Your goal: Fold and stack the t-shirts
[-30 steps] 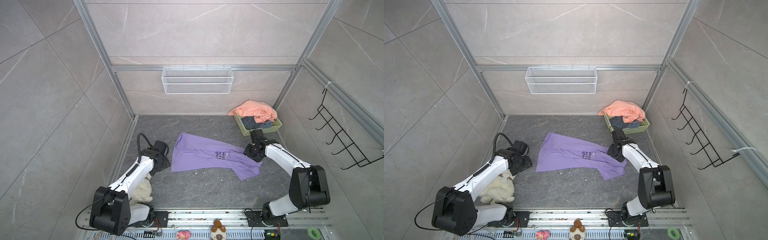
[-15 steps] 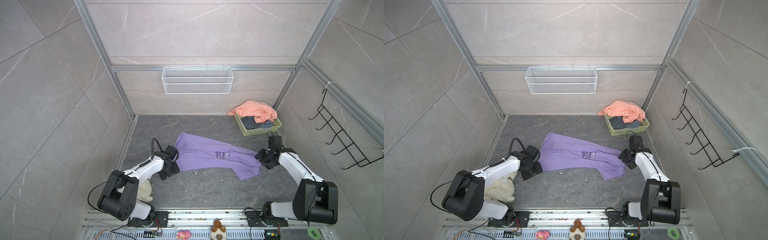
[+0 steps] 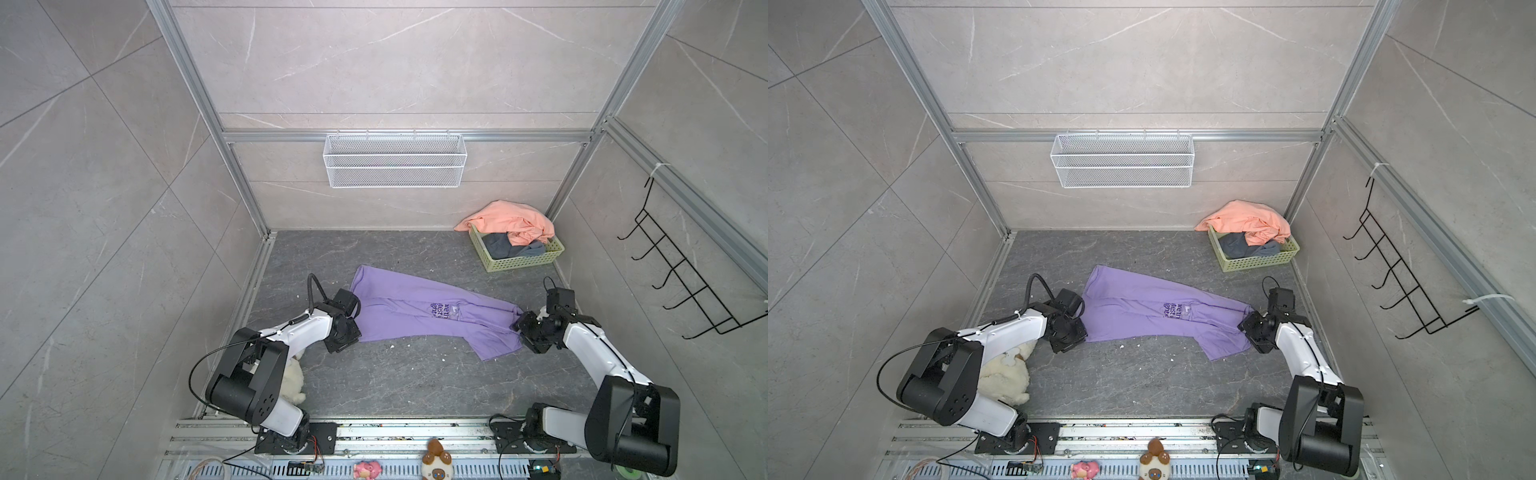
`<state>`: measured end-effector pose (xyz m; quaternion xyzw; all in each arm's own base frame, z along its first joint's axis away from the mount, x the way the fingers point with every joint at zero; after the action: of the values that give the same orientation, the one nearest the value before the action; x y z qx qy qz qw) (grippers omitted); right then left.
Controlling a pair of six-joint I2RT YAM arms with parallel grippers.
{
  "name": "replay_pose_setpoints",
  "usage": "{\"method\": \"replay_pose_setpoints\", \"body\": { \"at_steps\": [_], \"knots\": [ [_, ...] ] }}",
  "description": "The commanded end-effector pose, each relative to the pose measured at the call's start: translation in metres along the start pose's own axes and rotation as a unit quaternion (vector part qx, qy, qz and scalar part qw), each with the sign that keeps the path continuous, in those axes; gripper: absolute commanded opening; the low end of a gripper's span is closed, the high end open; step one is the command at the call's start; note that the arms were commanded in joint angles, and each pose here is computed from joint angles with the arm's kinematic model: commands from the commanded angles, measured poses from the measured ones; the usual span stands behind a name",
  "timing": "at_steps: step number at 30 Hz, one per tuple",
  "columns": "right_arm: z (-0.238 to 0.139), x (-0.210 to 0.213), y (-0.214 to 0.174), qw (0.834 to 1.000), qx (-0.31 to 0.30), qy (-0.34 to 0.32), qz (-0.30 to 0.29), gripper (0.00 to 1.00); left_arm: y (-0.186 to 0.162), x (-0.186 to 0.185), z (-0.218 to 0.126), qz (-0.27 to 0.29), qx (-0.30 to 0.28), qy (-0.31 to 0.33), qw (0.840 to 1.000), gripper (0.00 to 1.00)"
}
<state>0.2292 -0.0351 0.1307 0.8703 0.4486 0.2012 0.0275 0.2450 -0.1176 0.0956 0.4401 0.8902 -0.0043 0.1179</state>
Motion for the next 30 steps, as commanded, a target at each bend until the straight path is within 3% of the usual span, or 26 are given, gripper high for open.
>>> {"method": "replay_pose_setpoints", "body": {
  "at_steps": [1, 7, 11, 19, 22, 25, 30],
  "knots": [
    [0.001, -0.018, -0.017, 0.998, 0.022, -0.056, 0.025, 0.58, 0.002, -0.007, 0.01, -0.003, 0.01, -0.007, 1.0, 0.21],
    [-0.009, -0.02, -0.036, 0.999, -0.006, -0.025, 0.031, 0.57, 0.004, -0.01, 0.011, 0.001, 0.009, -0.003, 1.0, 0.11],
    [-0.002, -0.018, -0.036, 1.0, -0.012, 0.001, 0.022, 0.57, 0.004, -0.009, 0.013, -0.005, 0.012, 0.002, 1.0, 0.0],
    [0.015, -0.001, -0.002, 0.999, -0.02, 0.032, 0.008, 0.54, 0.007, -0.009, -0.007, -0.022, -0.012, -0.018, 1.0, 0.0],
    [0.018, 0.006, 0.007, 0.998, -0.034, 0.049, 0.014, 0.49, 0.011, -0.009, -0.025, -0.031, -0.034, -0.037, 0.998, 0.0],
    [0.021, 0.018, 0.019, 0.996, -0.048, 0.074, 0.022, 0.37, 0.014, -0.007, -0.042, -0.037, -0.057, -0.052, 0.996, 0.0],
    [0.014, 0.047, 0.037, 0.995, -0.062, 0.068, -0.027, 0.26, 0.019, 0.003, -0.062, -0.047, -0.091, -0.063, 0.993, 0.0]
  ]
}}
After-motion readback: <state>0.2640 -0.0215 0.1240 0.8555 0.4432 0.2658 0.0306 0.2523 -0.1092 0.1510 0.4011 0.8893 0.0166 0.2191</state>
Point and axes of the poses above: each gripper's point midway between its finger pads, its own z axis out along the fingers, its own x axis along the line the jaws close on, y = z × x, the point moved 8 cm from there along -z, back along the fingers, and after that the axes turned 11 degrees about -z, right-handed, at the moved point
